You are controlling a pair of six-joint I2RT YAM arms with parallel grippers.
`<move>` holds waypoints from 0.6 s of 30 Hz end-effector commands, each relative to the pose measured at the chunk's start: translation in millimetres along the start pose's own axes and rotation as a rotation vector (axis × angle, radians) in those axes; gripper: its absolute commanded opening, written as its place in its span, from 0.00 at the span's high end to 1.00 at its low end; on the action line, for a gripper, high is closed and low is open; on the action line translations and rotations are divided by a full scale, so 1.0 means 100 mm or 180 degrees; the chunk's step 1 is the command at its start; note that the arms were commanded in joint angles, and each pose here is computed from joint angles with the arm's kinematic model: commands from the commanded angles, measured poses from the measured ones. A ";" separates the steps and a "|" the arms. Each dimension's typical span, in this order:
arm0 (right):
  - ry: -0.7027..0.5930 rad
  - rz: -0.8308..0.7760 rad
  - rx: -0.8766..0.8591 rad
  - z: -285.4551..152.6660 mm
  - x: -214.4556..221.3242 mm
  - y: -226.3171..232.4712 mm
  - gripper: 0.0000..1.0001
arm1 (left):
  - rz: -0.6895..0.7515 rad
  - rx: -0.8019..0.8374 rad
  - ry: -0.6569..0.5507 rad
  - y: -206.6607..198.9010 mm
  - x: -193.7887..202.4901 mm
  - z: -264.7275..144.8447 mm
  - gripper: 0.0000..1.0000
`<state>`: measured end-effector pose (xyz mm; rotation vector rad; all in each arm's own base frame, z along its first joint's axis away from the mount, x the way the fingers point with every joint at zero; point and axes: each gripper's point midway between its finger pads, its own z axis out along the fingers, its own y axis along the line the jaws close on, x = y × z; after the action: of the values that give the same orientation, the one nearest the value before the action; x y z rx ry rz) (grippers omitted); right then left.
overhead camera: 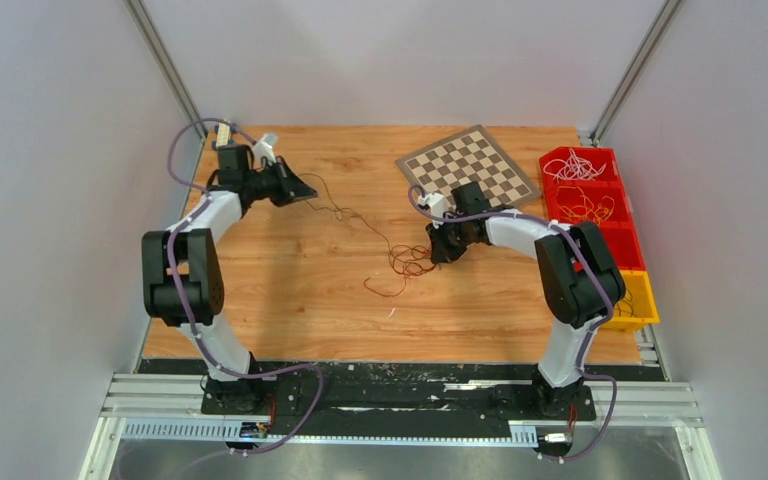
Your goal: Untangle the cables
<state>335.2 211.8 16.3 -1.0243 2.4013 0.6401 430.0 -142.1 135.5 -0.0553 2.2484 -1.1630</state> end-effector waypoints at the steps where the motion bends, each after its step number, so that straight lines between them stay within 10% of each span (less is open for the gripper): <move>1: 0.0798 0.0004 0.0459 -0.02 0.79 -0.25 1.00 | 0.0276 -0.0214 -0.0310 0.02 -0.32 -0.51 1.00; 18: 0.1227 -0.0157 0.0725 -0.38 1.26 -0.61 0.93 | 0.1209 -0.1112 -0.1981 -0.28 -2.08 -2.52 1.00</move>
<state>352.5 156.1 14.0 -1.0706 2.3711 0.3866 465.7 56.7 294.9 -0.1720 1.9273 -0.6445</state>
